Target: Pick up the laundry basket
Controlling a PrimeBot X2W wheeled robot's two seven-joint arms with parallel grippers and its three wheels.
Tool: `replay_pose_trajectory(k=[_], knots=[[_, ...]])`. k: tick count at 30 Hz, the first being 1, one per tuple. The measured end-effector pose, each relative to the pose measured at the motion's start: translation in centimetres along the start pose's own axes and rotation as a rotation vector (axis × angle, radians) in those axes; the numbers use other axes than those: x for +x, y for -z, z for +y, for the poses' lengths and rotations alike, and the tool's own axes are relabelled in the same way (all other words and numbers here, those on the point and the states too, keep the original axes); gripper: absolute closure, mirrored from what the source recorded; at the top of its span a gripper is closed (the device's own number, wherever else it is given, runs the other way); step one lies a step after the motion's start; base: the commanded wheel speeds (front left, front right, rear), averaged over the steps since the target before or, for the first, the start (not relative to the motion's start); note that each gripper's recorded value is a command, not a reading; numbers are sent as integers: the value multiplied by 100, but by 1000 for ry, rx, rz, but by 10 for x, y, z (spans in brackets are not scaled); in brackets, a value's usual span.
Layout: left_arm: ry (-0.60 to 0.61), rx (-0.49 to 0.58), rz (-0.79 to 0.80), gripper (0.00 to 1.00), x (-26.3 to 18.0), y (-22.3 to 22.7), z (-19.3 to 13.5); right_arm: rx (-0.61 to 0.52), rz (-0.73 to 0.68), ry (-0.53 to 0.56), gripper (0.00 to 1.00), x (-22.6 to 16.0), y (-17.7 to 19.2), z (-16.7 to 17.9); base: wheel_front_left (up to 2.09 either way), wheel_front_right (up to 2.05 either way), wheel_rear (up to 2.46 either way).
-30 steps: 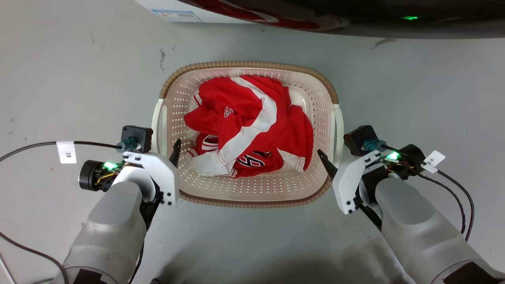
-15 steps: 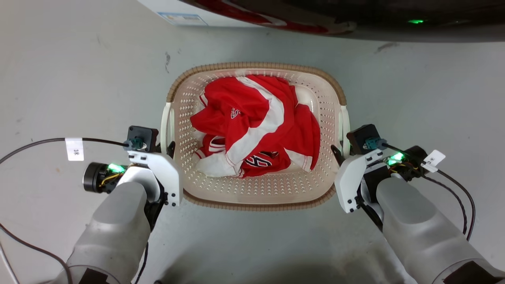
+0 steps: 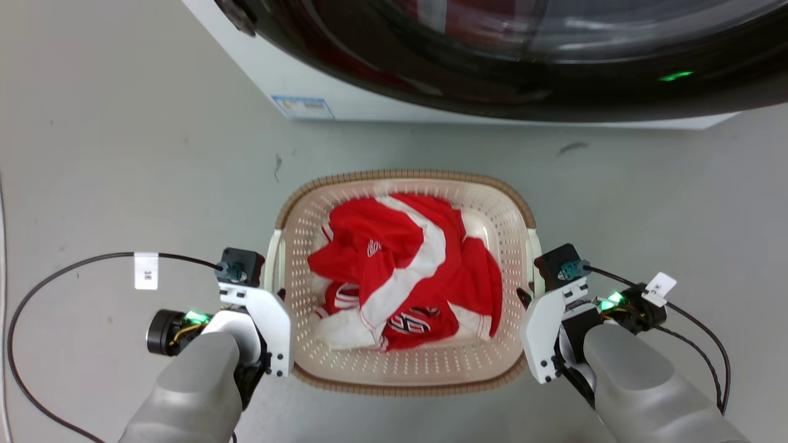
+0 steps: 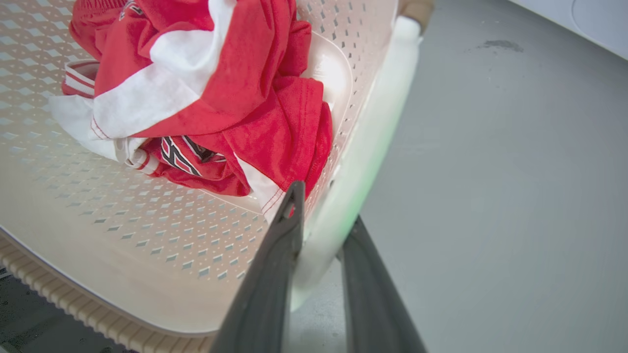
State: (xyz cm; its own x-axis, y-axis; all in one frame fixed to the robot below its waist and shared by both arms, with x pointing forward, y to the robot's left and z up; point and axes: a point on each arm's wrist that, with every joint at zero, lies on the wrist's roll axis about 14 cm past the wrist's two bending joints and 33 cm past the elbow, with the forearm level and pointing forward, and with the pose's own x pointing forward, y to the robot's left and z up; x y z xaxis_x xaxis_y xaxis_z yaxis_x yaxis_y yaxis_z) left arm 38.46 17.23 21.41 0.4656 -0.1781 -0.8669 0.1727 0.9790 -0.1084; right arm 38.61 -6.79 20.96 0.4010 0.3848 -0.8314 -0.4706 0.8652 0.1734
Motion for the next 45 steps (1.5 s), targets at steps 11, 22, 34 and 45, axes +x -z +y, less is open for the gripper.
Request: replay_pose_trajectory(k=[11,22,34,45], knots=[[42,18,15,100,-35,-9,-18,-11,9,37,100,-39,-8,3,0,0,0],[74,51,17,100,-74,-6,-35,6,18,77,100,-81,-1,12,0,0,0],[94,93,39,100,-107,-2,-48,-5,14,110,100,-114,3,20,0,0,0],[98,102,83,100,-129,1,-48,-27,31,111,100,-129,1,29,0,0,0]])
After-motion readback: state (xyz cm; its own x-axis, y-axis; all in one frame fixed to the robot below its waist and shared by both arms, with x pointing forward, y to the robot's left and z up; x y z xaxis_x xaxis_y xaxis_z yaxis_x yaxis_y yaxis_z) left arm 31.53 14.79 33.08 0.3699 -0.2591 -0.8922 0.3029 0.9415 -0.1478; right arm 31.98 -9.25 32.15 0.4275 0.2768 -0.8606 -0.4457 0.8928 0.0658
